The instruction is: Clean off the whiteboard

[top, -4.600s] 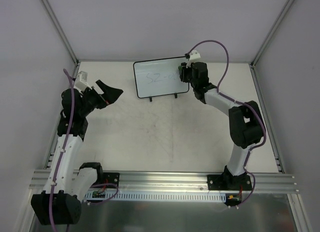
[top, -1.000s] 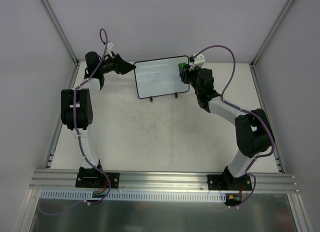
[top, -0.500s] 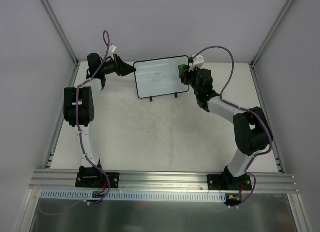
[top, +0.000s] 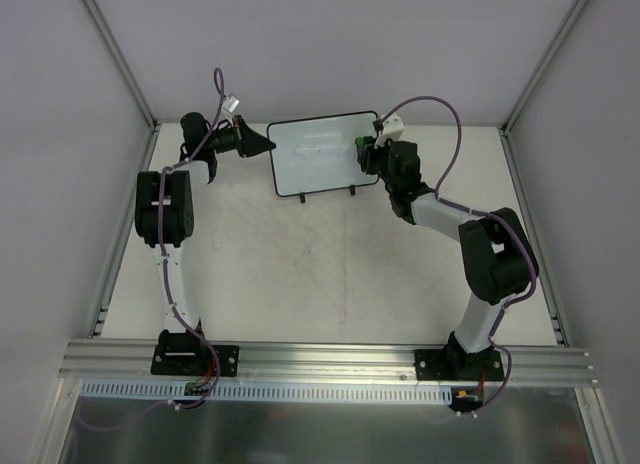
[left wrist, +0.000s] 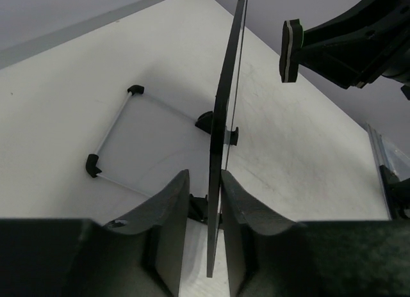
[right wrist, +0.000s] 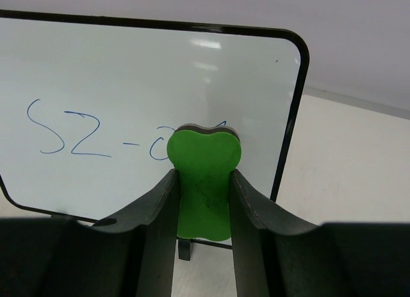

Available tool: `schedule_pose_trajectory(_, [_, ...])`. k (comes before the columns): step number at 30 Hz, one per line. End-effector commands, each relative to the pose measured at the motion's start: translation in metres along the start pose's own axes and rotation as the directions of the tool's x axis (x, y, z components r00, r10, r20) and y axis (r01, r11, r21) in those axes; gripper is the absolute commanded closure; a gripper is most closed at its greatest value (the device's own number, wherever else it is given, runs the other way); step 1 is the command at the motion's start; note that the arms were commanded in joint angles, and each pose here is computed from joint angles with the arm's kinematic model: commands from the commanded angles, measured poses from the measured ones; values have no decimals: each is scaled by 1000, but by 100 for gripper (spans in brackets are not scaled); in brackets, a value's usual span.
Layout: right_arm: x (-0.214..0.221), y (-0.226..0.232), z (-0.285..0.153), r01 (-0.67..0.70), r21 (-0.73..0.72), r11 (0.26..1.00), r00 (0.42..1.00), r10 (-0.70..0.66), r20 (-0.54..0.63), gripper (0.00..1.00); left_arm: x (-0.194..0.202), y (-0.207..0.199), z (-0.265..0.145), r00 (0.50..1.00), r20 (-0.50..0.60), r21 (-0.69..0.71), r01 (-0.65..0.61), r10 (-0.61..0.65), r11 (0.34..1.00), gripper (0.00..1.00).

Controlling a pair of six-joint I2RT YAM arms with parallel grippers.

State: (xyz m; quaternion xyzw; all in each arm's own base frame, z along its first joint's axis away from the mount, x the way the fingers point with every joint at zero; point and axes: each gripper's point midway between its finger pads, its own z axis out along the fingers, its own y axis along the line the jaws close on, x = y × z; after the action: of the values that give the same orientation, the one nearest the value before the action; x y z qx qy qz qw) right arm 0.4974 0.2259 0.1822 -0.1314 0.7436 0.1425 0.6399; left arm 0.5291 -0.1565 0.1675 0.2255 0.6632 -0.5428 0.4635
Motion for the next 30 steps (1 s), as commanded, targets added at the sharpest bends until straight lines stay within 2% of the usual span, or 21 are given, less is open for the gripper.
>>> schedule_pose_trajectory(1, [-32, -5, 7, 0, 22, 1000, 996, -2, 91, 100, -10, -12, 8, 993, -9, 97, -113, 115, 989, 86])
schedule_pose_trajectory(9, [-22, -10, 10, 11, 47, 999, 997, -15, 77, 100, -8, -16, 12, 990, 7, 140, -141, 141, 980, 100])
schedule_pose_trajectory(18, [-13, -23, 15, 58, 114, 992, 996, -66, 63, 100, -6, -18, 11, 990, 15, 160, -141, 141, 977, 100])
schedule_pose_trajectory(26, [-3, -28, 42, 64, 118, 991, 996, -71, 56, 100, -8, -22, 10, 989, 12, 169, -145, 146, 975, 100])
schedule_pose_trajectory(30, [-11, -32, 49, 62, 124, 990, 994, -72, 77, 100, -7, -23, 10, 989, 7, 173, -144, 145, 974, 100])
